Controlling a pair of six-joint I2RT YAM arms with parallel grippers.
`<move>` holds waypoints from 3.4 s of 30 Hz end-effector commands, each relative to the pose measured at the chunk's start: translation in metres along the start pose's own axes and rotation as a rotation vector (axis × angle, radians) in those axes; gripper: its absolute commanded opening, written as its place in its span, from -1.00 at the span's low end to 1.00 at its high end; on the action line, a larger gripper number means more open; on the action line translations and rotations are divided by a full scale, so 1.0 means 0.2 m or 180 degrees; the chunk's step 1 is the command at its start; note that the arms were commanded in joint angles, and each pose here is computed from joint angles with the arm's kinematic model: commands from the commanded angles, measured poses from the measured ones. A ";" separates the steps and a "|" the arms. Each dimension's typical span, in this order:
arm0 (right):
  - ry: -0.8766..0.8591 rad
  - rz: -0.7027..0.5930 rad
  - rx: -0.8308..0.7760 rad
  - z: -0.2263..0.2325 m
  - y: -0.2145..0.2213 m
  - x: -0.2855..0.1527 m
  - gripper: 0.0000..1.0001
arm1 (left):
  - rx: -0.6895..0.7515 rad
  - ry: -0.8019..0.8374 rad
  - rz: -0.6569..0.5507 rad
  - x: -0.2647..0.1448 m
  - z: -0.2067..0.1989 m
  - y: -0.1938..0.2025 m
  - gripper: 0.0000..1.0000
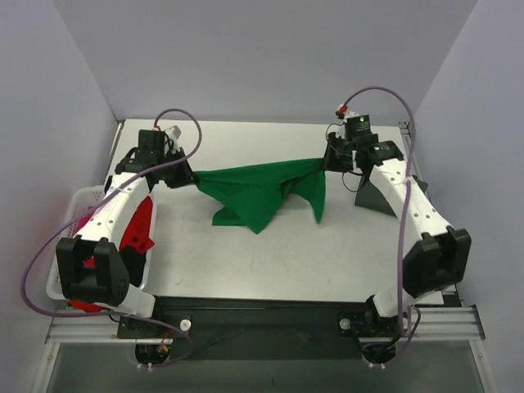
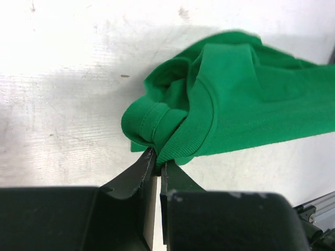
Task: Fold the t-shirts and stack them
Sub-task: Flatten out the tshirt
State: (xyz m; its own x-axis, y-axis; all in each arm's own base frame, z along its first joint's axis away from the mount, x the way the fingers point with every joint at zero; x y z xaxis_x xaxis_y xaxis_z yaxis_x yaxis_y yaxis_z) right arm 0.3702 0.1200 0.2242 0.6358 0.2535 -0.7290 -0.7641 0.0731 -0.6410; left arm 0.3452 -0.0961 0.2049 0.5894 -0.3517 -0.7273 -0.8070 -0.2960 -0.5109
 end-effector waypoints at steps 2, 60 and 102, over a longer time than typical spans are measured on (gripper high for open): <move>0.0170 -0.0025 -0.0046 -0.03 0.09 -0.29 -1.00 | 0.0100 0.0143 -0.0384 -0.27 -0.05 -0.12 -1.00; 0.0174 0.0443 0.0415 -0.16 -0.07 0.13 0.50 | 0.0343 -0.0731 -0.0238 0.08 -0.02 -0.06 -0.05; -0.0097 0.0904 0.0556 -0.08 0.43 -0.03 0.50 | -0.0388 -0.1140 0.0231 0.57 0.42 0.22 -0.31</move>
State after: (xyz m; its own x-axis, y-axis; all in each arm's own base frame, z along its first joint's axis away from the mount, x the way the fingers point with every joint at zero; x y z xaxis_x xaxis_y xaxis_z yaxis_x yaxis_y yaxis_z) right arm 0.3154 0.1063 0.1646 0.4036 0.2959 -0.8658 -0.9136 0.1817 -0.3639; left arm 0.3637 -0.0771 0.0660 0.4533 -0.0680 -0.8888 -0.8360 -0.3783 -0.3975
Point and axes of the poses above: each gripper's point midway between its finger pads, its own x axis out along the fingers, its own z axis along the line the jaws close on, y = z × x, the point moved 5 cm from there along -x, back along the fingers, and after that the axes turned 1 degree about -x, right-handed, at the moved point
